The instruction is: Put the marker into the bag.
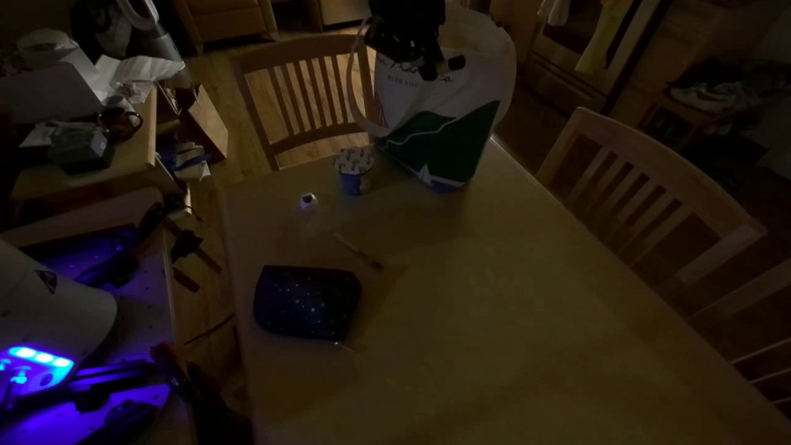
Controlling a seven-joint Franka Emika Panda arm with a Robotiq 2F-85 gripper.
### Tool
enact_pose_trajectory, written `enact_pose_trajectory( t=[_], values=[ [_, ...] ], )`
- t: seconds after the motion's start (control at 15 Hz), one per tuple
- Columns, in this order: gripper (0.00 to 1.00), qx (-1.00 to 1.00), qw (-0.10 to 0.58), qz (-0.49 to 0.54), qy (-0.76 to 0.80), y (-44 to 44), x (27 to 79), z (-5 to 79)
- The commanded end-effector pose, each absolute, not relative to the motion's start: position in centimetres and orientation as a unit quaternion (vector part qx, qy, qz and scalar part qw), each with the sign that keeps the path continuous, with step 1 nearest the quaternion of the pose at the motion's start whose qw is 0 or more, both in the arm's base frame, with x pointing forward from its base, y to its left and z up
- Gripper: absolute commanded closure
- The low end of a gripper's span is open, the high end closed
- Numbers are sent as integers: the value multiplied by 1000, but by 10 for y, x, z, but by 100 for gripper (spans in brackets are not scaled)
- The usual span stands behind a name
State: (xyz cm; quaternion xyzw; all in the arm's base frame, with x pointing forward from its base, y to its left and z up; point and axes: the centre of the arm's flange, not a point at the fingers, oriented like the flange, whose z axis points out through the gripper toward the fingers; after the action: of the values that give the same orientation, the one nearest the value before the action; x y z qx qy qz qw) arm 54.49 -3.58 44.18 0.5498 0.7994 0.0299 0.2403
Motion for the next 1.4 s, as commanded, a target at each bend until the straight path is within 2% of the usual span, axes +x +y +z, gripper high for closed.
enact_pose_trajectory(
  t=[0.0, 0.2, 0.33, 0.4, 0.53, 0.6, 1.07, 1.33],
  values=[
    [93, 468, 228, 42, 853, -38, 605, 460],
    [93, 400, 228, 52, 886, -22, 633, 462],
    [94, 351, 264, 50, 897, -21, 625, 449],
    [82, 395, 245, 45, 884, -10, 618, 452],
    [82, 373, 253, 43, 891, -13, 622, 446],
    [94, 375, 254, 46, 890, -14, 618, 444],
    [93, 238, 143, 69, 958, 11, 681, 433],
    [93, 165, 69, 37, 983, 31, 707, 444]
  ],
)
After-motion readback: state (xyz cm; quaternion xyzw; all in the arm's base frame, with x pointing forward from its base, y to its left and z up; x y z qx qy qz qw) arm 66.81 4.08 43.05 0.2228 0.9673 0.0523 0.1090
